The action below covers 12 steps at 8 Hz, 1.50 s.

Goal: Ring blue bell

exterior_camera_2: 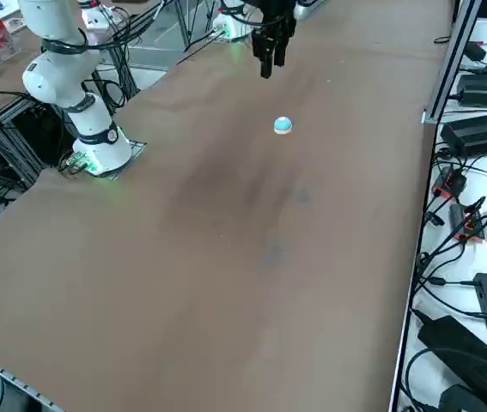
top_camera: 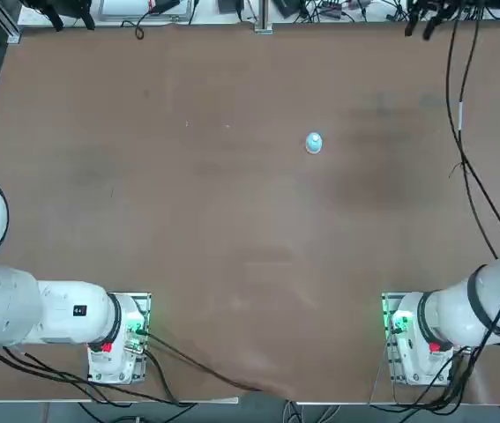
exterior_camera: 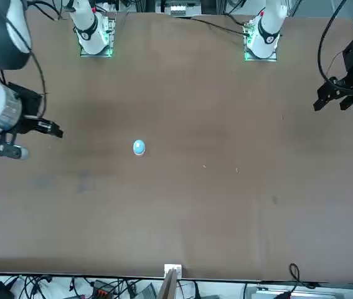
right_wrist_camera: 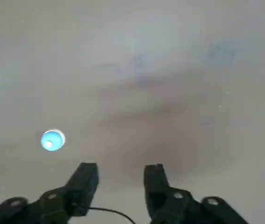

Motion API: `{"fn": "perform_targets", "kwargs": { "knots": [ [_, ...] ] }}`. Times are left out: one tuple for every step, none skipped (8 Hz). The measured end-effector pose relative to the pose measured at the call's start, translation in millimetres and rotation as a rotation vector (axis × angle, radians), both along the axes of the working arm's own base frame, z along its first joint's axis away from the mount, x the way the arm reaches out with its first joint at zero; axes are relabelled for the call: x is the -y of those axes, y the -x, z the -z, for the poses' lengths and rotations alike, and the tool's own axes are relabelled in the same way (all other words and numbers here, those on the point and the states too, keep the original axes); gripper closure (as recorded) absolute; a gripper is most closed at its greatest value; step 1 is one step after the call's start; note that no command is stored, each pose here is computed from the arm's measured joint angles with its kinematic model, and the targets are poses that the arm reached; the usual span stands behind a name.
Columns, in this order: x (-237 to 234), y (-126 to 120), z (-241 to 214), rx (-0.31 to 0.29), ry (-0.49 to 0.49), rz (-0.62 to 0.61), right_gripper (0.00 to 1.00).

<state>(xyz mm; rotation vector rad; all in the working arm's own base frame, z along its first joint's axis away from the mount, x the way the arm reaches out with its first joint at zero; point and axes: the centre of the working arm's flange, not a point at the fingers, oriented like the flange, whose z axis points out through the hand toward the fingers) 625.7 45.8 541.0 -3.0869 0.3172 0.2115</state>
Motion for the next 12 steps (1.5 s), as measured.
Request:
{"fn": "perform_targets", "kwargs": {
  "knots": [
    [17,-1,0,0.002,-0.003,-0.020,0.18],
    [37,-1,-2,0.009,-0.008,-0.039,0.01],
    [56,0,-7,0.020,-0.013,-0.049,0.00],
    [72,2,-13,0.027,-0.018,-0.059,0.00],
    [80,5,-17,0.031,-0.022,-0.078,0.00],
    [82,7,-20,0.033,-0.014,-0.101,0.00],
    [80,9,-23,0.033,-0.001,-0.119,0.00],
    [78,16,-30,0.033,0.013,-0.150,0.00],
    [75,29,-36,0.033,0.026,-0.180,0.00],
    [72,45,-42,0.040,0.031,-0.200,0.00],
    [71,62,-50,0.056,0.031,-0.208,0.00],
    [71,77,-57,0.065,0.030,-0.210,0.00]
  ]
}}
